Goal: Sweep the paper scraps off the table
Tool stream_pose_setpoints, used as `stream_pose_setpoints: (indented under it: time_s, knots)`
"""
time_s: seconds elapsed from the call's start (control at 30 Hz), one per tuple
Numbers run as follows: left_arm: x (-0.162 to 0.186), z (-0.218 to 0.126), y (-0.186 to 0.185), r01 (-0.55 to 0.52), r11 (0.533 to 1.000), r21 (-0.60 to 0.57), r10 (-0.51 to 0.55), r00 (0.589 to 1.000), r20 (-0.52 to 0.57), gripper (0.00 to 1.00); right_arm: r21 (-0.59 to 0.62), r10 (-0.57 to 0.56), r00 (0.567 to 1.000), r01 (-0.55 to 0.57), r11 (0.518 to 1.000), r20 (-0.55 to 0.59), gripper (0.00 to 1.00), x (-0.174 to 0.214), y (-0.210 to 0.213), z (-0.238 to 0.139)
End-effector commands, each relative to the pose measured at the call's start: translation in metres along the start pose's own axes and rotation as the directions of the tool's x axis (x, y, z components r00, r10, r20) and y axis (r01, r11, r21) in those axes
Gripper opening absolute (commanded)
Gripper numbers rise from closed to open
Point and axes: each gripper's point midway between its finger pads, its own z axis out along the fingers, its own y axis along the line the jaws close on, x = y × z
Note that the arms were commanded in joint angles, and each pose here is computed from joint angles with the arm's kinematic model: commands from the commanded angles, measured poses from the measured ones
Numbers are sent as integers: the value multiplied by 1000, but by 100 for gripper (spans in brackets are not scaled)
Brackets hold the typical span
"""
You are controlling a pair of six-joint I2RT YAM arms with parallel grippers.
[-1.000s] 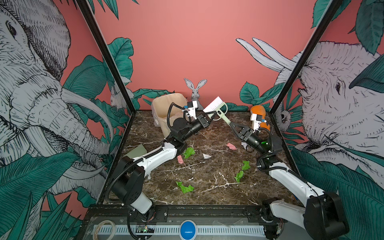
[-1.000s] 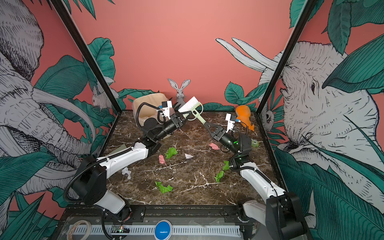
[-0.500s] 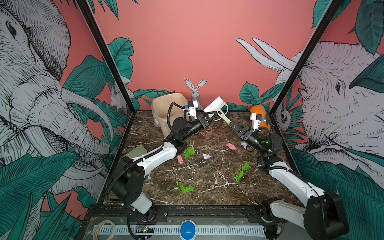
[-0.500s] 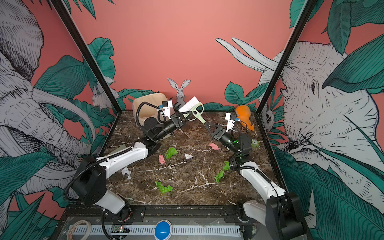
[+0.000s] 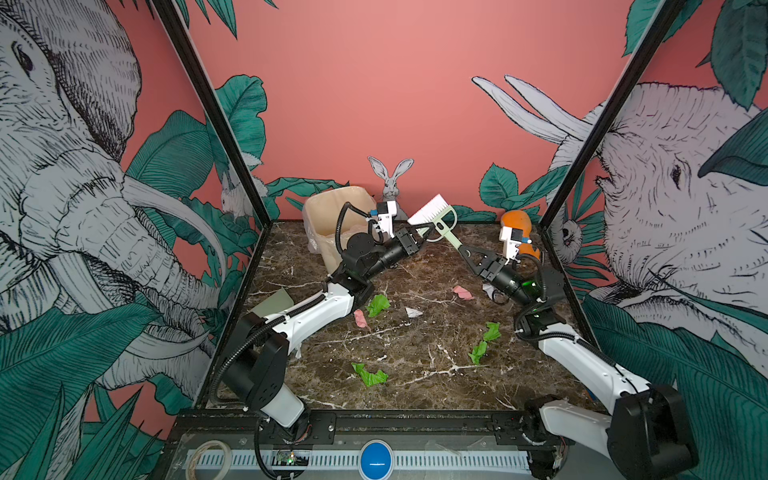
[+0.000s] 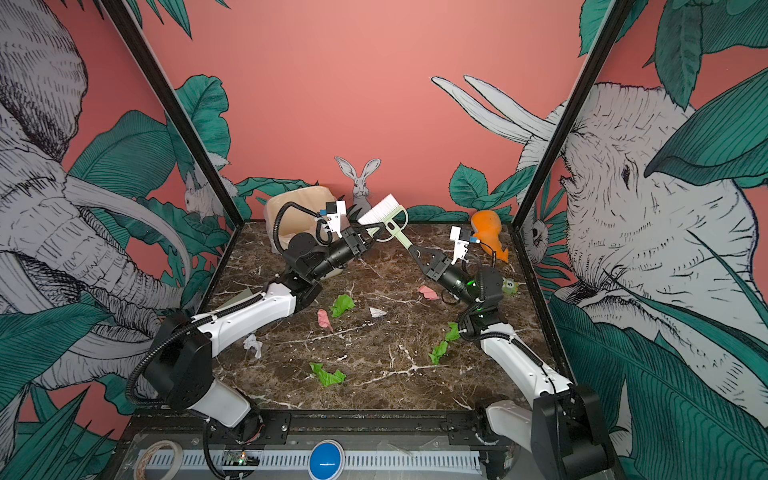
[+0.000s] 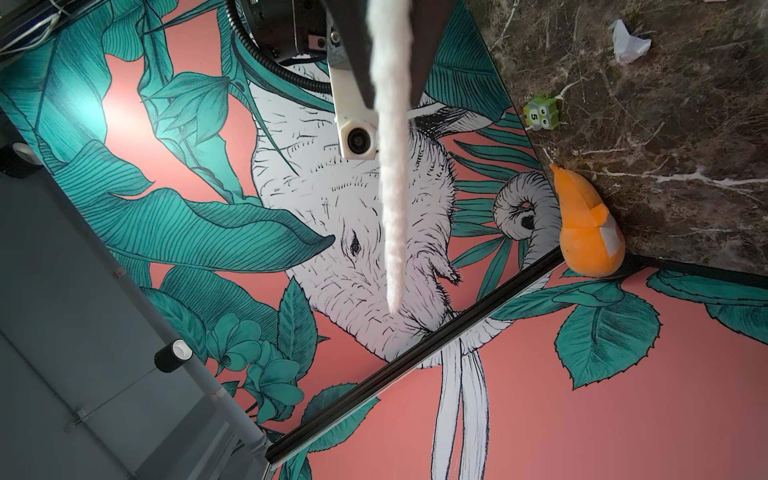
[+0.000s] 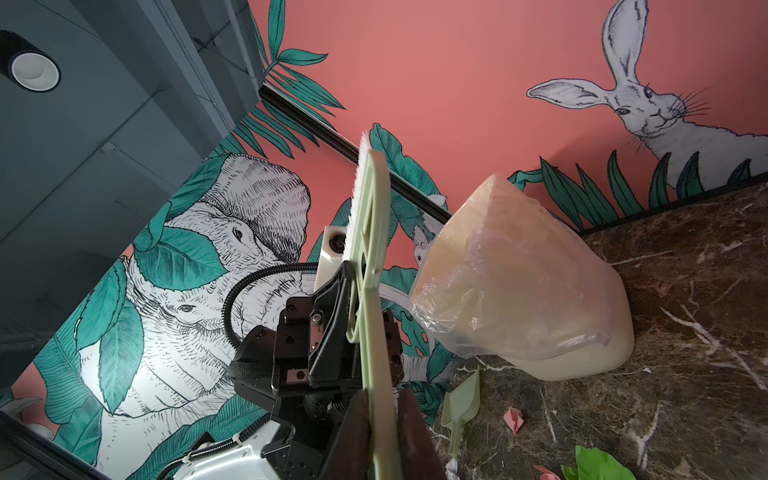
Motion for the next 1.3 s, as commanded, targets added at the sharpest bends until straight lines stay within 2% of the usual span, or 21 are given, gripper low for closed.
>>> stream_pose_setpoints:
  time_s: [0.0,0.1,0.3,0.33,0.4,0.43,0.5,0.6,0.77,0.9,1.0,1.07,1.13,1.27]
  knots:
    - [-3,1,-18,-28,999,31,28,1000,-4,0,-103,-85,996,88,991,32,8,-12,39,-2]
    - [-3,1,-16,-26,999,27,26,1000,-8,0,-109,-84,996,87,990,26,0,-12,41,-1]
    - [-3,1,-16,-30,999,22,31,1000,-7,0,-112,-78,997,79,991,18,0,-10,40,-1]
    - [-4,0,-17,-36,999,22,36,999,-4,4,-101,-73,997,75,992,23,0,-10,37,-2]
    - [-7,-1,-19,-45,999,21,45,999,-1,46,-85,-73,997,75,994,33,0,-10,34,-4]
    - [-9,-2,-22,-54,998,18,54,999,3,63,-72,-76,996,78,994,38,0,-10,32,-5]
    - [-12,-5,-25,-73,997,7,73,997,2,86,-30,-82,996,83,996,47,0,-11,25,-8]
    - [-11,-13,-24,-115,992,-55,114,993,-21,99,41,-100,993,97,994,63,0,-13,16,-16]
    - [1,-45,-15,-187,956,-225,172,981,-85,99,197,-138,989,124,973,58,0,-11,-5,-34]
    - [12,-86,1,-266,873,-408,228,963,-141,99,279,-158,986,138,950,51,0,-8,-15,-50]
    - [10,-124,13,-312,774,-551,261,950,-172,99,330,-161,986,140,934,38,0,-4,-21,-61]
    - [4,-153,21,-301,698,-650,267,951,-153,99,361,-166,986,147,921,22,0,0,-23,-68]
    - [-1,-191,30,-246,589,-770,247,962,-119,99,398,-173,985,157,904,5,0,4,-27,-76]
    - [-4,-254,37,-170,367,-915,202,974,-100,99,447,-179,984,168,879,-19,0,10,-30,-89]
